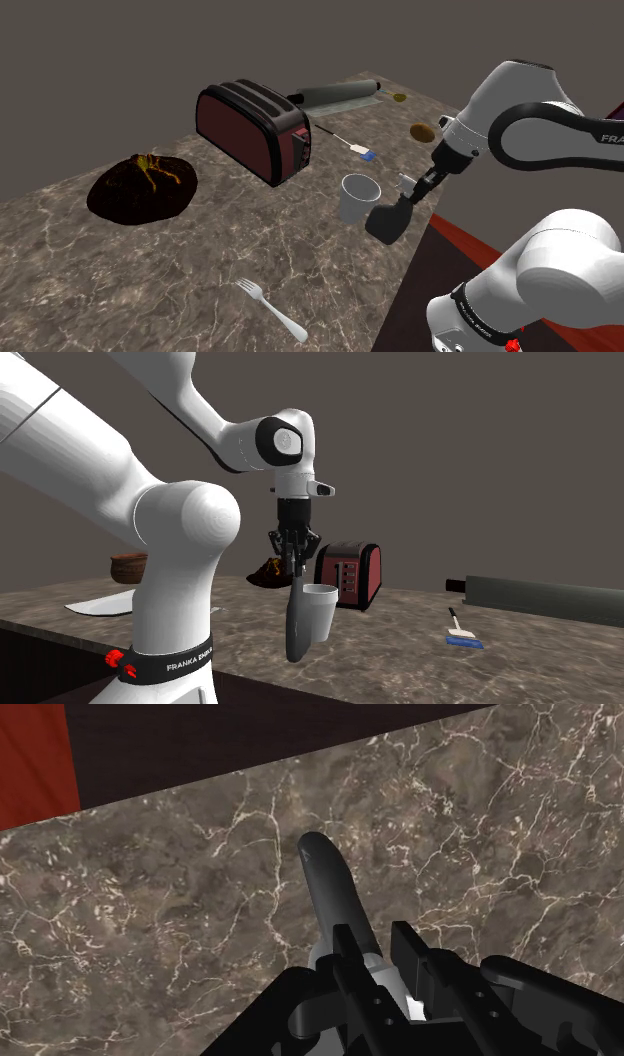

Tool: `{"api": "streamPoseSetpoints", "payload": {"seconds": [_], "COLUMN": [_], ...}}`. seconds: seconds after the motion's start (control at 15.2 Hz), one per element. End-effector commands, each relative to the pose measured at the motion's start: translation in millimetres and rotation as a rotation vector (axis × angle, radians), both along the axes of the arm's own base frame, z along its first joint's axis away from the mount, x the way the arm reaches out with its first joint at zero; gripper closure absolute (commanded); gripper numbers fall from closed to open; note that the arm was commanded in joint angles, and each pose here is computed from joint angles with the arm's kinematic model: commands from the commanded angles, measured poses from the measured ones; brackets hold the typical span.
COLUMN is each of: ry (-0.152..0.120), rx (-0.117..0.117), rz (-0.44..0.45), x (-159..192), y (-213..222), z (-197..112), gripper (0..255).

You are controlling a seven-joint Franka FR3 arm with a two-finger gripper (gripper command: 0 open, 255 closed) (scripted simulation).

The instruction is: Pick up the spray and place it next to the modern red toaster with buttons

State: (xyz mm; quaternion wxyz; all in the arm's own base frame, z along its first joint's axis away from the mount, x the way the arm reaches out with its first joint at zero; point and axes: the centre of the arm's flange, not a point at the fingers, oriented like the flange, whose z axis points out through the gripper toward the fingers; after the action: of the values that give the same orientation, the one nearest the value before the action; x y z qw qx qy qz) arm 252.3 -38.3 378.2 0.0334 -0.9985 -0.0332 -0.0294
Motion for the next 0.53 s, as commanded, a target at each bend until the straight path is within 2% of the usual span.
{"api": "streamPoseSetpoints", "payload": {"seconds": [0.0, 0.46], "ry": [0.0, 0.0], "rx": [0.0, 0.0], "rz": [0.0, 0.0], "x": [-0.1, -0.1], "y": [0.1, 0.0], "z": [5.0, 42.0], "gripper": [255, 255]}}
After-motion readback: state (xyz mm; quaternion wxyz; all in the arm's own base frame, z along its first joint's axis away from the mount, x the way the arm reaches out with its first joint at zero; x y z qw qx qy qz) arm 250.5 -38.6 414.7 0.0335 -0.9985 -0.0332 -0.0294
